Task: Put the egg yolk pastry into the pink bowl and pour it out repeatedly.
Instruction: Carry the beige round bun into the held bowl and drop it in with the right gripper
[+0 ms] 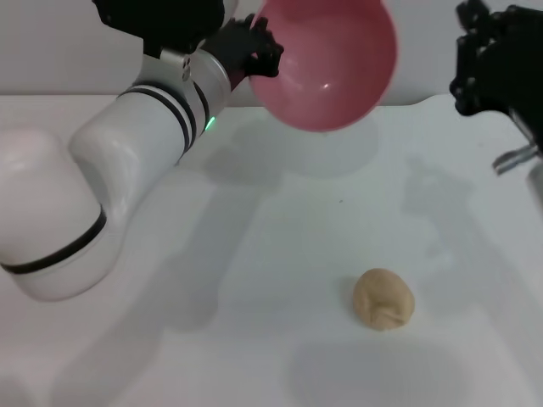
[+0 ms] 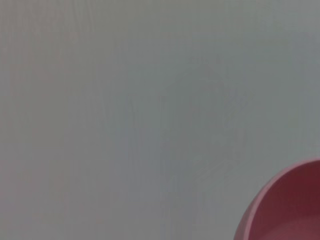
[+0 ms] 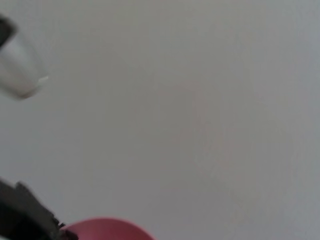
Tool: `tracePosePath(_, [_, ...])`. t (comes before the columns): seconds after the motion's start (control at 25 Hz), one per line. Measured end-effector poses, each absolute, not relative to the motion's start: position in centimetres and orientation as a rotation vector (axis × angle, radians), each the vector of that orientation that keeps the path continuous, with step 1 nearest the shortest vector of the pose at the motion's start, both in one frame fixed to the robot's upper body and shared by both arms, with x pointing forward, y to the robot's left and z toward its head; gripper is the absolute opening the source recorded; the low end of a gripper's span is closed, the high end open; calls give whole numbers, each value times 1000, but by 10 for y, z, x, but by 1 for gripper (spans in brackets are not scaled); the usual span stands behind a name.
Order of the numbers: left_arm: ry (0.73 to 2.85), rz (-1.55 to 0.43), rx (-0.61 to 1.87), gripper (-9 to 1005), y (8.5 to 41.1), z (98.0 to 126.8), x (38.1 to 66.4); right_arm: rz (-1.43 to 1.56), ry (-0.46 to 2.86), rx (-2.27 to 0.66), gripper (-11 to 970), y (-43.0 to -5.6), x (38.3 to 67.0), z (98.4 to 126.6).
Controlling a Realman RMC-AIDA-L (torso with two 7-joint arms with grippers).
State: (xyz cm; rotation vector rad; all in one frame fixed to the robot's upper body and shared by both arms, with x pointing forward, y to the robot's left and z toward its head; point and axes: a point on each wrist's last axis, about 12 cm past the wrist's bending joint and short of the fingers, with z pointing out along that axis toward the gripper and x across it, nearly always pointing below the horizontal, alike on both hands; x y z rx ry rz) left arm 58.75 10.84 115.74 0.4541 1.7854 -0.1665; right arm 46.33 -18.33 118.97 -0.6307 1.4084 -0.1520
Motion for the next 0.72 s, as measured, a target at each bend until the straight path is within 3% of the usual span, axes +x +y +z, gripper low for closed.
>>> tracePosePath(0.24, [1873, -141, 421, 0, 118, 1154, 597, 47, 1585, -696, 0, -190, 480, 1219])
tracePosePath(0.48, [1908, -107, 396, 0, 130, 1149, 605, 110, 1830, -841, 0, -177, 497, 1211])
tracePosePath(0.72, [1910, -79, 372, -1, 139, 1150, 611, 104, 2008, -988, 0, -166, 489, 1192])
